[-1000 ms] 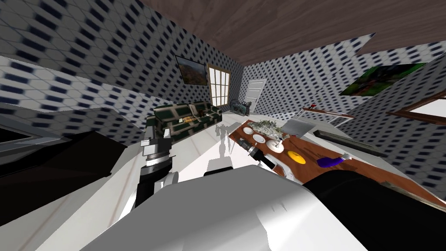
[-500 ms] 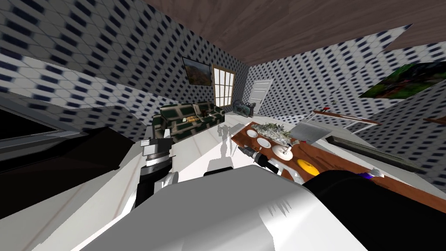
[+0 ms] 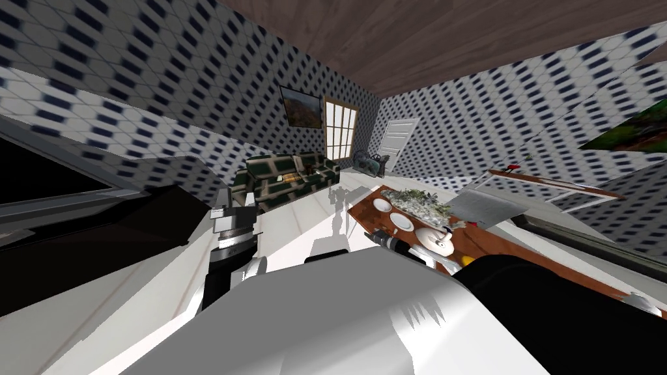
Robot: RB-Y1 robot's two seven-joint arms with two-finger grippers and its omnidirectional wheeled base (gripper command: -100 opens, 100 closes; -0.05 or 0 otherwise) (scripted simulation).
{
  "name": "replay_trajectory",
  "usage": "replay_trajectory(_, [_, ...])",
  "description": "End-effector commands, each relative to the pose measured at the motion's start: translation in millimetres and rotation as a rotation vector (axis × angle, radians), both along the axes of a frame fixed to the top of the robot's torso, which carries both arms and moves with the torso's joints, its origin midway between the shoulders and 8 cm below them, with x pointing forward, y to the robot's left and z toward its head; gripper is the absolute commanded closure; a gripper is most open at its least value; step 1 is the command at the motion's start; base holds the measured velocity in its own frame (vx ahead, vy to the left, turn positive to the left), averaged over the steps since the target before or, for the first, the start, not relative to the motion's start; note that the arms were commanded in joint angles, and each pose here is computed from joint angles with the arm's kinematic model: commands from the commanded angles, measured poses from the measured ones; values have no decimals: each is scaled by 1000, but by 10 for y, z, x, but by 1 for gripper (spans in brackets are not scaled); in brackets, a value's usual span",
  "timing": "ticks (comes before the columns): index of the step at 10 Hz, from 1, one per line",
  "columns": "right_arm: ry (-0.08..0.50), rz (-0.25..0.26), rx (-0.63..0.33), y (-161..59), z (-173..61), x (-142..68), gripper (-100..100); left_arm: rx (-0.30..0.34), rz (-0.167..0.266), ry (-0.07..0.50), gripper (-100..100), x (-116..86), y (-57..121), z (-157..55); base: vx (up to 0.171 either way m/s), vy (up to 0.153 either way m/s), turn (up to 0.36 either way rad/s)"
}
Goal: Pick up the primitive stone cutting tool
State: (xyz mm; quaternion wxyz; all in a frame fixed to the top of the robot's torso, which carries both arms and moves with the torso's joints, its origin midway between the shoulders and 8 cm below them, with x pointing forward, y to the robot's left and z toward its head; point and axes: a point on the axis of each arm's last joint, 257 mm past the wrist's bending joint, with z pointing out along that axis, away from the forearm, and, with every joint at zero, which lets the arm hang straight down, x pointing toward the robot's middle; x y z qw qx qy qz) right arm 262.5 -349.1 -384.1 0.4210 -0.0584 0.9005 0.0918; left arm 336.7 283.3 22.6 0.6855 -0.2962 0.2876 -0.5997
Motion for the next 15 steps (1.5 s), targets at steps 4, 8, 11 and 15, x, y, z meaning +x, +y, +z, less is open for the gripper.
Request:
replay_trajectory(4, [243,55,-274,-822,-588,-960,-100,0,0,0,0,0,0,0,113,-101,145])
replay_trajectory(8, [331,83,-372,-1142,-697,-1342,-100,0,0,0,0,0,0,0,43,-45,58])
replay_trajectory(11, [434,121,-481,-1513,-768,-1810,-100,0,0,0,0,0,0,0,67,-69,109])
replay_trajectory(15, [490,144,-531,-1693,-796,-2065,-100,0,0,0,0,0,0,0,37,-37,46])
